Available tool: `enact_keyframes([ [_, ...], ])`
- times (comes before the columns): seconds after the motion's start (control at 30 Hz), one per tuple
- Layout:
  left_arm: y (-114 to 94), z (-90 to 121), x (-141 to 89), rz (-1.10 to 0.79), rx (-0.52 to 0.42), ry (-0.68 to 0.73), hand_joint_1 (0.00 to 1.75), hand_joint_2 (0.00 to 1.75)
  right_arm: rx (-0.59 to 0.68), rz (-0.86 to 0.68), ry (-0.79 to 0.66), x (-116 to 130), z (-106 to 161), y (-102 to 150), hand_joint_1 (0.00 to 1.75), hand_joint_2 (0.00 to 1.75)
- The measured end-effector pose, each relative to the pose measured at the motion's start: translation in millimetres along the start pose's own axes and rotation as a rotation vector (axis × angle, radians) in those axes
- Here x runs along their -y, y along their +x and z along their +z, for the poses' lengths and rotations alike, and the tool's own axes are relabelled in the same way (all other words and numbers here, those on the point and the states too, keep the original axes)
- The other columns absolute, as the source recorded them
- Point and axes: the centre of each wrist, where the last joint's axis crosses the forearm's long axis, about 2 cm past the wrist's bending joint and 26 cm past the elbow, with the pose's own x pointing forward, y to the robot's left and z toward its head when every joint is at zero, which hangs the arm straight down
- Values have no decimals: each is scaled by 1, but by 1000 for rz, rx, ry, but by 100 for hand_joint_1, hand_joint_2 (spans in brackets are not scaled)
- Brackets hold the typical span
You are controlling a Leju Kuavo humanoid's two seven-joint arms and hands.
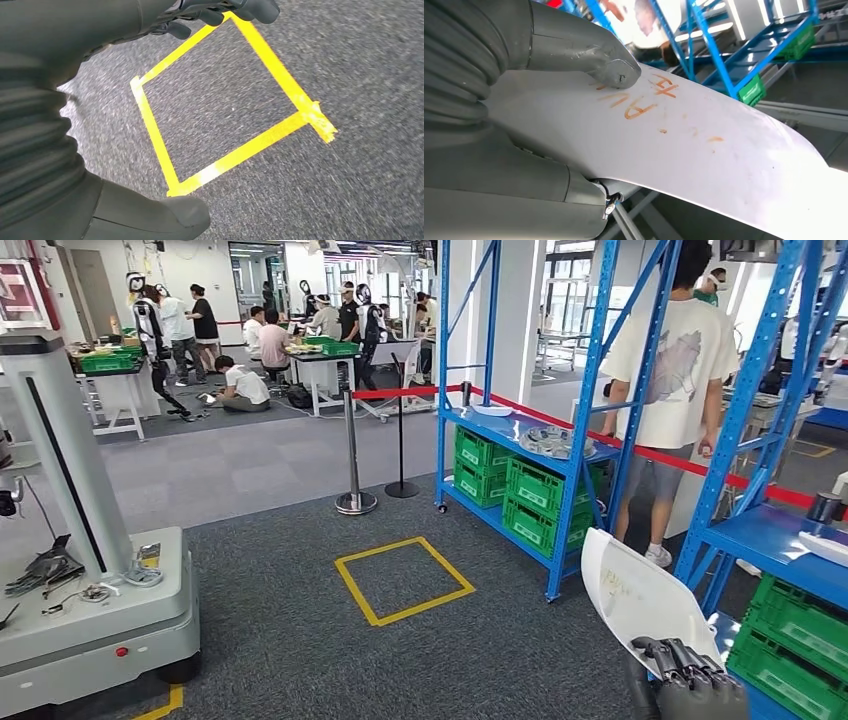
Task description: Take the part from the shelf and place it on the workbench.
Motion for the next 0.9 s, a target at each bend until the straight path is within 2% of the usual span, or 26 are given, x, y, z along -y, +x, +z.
enact_keyframes([
  [0.9, 1, 0, 1, -1, -6, -3, 0, 175, 13, 12, 3, 1, -3, 1, 175, 175],
])
